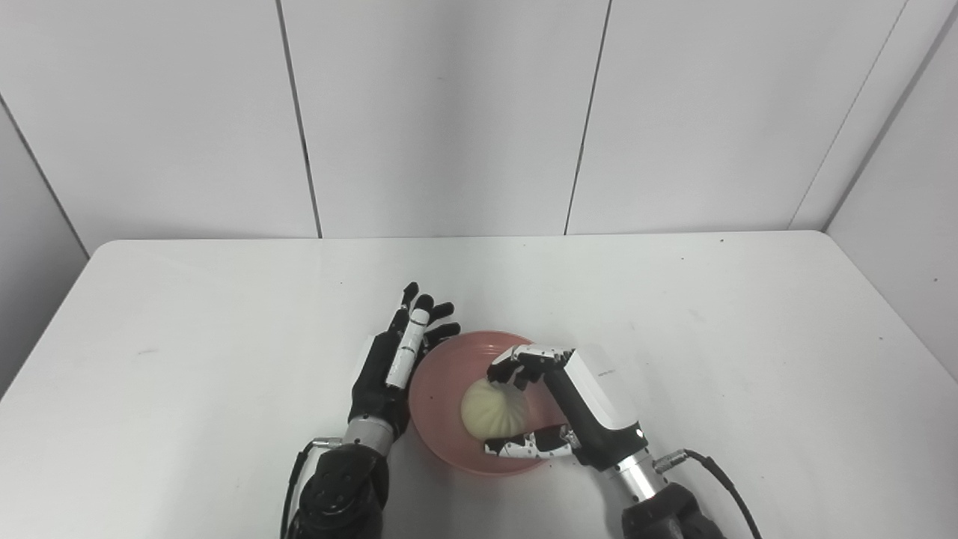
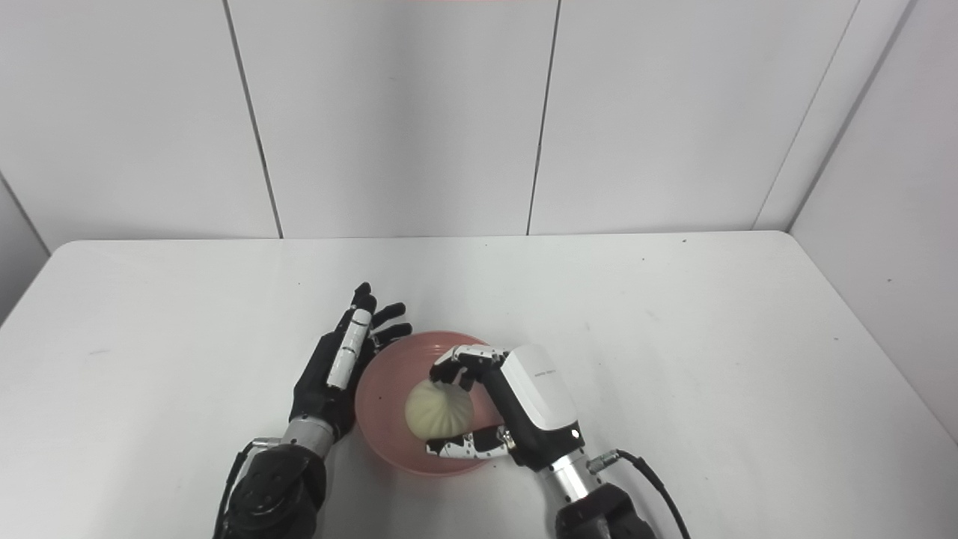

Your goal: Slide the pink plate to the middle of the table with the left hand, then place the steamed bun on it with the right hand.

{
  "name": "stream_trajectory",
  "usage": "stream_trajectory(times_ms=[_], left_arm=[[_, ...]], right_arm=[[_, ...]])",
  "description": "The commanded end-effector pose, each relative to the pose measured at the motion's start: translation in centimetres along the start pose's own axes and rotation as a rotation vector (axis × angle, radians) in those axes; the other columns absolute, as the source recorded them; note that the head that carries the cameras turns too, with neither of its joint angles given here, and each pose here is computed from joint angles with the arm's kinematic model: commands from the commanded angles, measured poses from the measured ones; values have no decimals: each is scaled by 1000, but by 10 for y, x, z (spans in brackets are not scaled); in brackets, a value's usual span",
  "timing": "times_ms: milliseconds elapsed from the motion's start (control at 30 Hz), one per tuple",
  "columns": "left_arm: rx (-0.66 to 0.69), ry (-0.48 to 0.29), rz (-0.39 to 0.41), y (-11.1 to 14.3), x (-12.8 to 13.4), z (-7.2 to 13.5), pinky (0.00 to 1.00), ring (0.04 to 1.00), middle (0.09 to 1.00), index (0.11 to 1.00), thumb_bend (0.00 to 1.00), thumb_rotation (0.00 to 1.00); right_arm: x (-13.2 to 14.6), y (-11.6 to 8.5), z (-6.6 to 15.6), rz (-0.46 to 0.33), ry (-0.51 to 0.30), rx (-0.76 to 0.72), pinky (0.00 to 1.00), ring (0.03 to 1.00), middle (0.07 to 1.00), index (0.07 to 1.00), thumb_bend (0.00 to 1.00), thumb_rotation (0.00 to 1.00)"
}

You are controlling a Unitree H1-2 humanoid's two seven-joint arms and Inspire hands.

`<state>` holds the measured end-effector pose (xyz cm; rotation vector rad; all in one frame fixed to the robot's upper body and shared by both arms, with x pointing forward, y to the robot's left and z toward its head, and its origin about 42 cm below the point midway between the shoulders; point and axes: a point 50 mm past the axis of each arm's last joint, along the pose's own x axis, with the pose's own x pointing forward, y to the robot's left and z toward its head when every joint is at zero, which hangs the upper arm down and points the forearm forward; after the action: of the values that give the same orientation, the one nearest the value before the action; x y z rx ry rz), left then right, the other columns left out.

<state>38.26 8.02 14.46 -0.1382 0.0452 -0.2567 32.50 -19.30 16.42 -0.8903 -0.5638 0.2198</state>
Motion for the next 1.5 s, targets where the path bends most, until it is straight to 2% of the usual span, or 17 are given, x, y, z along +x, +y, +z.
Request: stream_trajectory(times_ms=[0, 33, 67, 167, 500, 800, 900, 1000, 1067, 1167, 1267, 1467], left_arm=[[5, 3, -19, -7, 4, 5, 782, 762, 827, 989, 612, 846], [5, 3, -20, -7, 4, 5, 782, 763, 827, 990, 611, 847], [6, 3, -20, -7, 4, 5, 782, 765, 828, 990, 610, 847], [6, 2, -23, -7, 4, 4, 777, 761, 826, 985, 614, 845], [14, 1, -26, -8, 4, 4, 776, 754, 824, 981, 629, 846], [14, -5, -21, -7, 3, 5, 771, 751, 820, 979, 628, 838], [22, -16, -15, -7, 3, 6, 768, 755, 819, 976, 622, 839], [20, -39, 4, -7, 2, 6, 767, 763, 814, 968, 601, 816], [24, -66, 19, -7, 1, 6, 787, 781, 815, 963, 581, 798], [33, -96, 39, -6, -1, 7, 829, 815, 833, 963, 586, 809], [22, -105, 47, -5, -1, 7, 913, 871, 881, 965, 579, 810], [44, -96, 49, -4, -2, 6, 983, 938, 947, 966, 628, 837]], right_arm=[[9, -12, 8, -34, -23, -15, 662, 721, 749, 650, 835, 288], [9, -13, 9, -34, -21, -23, 683, 735, 759, 662, 857, 303], [9, -14, 10, -34, -20, -29, 761, 770, 786, 687, 883, 355], [10, -16, 11, -37, -24, -47, 830, 800, 809, 708, 910, 429], [10, -16, 11, -29, -21, -68, 827, 807, 816, 723, 905, 546], [11, -27, 19, -75, 7, 38, 794, 821, 841, 771, 795, 656], [11, -33, 21, -110, 34, 113, 779, 848, 882, 828, 750, 771], [11, -38, 14, -149, 70, 192, 804, 890, 926, 886, 733, 866], [11, -38, 7, -188, 117, 265, 840, 913, 948, 921, 728, 915], [10, -33, -2, -245, 191, 370, 843, 908, 957, 939, 734, 979], [7, -27, -10, -286, 264, 491, 871, 919, 969, 967, 733, 999], [6, -24, -17, -279, 353, 625, 927, 970, 1000, 1000, 672, 1000]])
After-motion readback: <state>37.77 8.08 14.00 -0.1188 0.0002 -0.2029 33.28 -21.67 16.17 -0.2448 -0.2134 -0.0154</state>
